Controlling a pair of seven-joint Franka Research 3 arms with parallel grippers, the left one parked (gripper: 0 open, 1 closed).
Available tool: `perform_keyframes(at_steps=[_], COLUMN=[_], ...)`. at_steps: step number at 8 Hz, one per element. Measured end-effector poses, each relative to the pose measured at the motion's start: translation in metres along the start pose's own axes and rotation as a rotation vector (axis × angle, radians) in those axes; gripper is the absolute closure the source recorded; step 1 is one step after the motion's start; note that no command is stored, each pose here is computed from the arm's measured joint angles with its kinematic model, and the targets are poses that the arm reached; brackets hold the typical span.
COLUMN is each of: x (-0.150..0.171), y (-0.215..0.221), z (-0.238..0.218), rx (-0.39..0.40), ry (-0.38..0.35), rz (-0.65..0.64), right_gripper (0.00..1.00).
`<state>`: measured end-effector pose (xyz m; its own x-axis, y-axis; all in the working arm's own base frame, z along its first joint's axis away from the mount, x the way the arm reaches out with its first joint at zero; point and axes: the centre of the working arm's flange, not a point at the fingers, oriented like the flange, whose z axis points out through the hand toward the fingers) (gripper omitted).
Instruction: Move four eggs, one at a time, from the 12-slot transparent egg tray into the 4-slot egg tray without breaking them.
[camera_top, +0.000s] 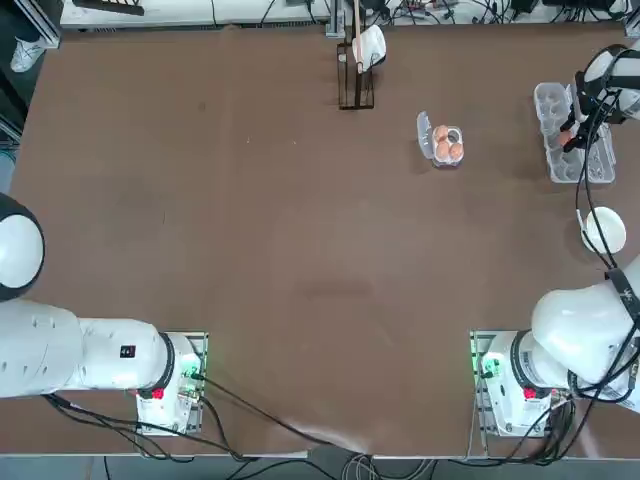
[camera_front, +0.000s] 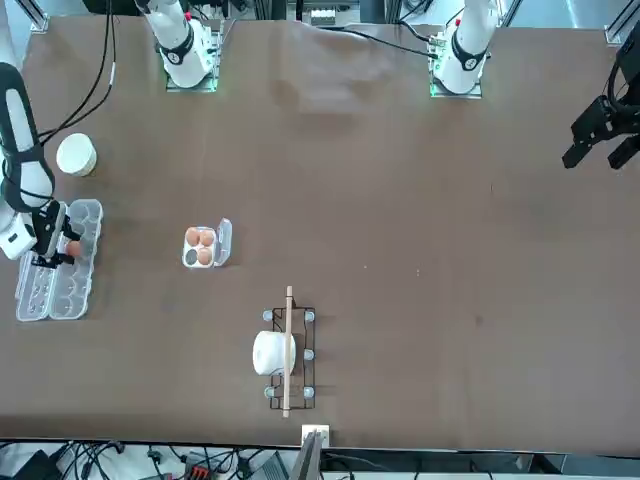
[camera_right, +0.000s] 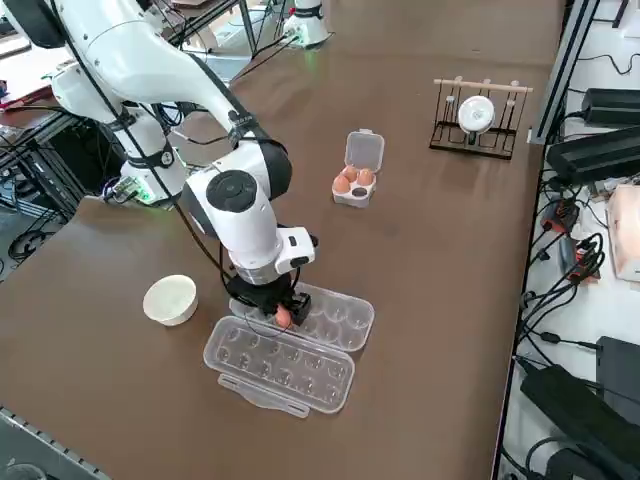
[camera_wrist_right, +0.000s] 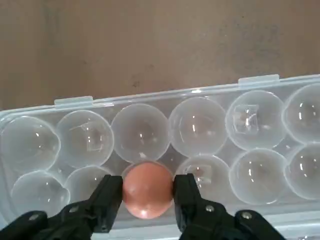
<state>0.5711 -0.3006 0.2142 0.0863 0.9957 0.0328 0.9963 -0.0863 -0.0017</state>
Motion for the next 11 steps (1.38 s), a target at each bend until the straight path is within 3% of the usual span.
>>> perform_keyframes(at_steps=[8,11], x=[-0.001,0.001], y=[0.0,0.005], z=[-0.001,-0.023], rx=[-0.002,-0.021], ry=[0.0,-0.006], rz=[0.001,-0.003], right_gripper=[0.42,0.42])
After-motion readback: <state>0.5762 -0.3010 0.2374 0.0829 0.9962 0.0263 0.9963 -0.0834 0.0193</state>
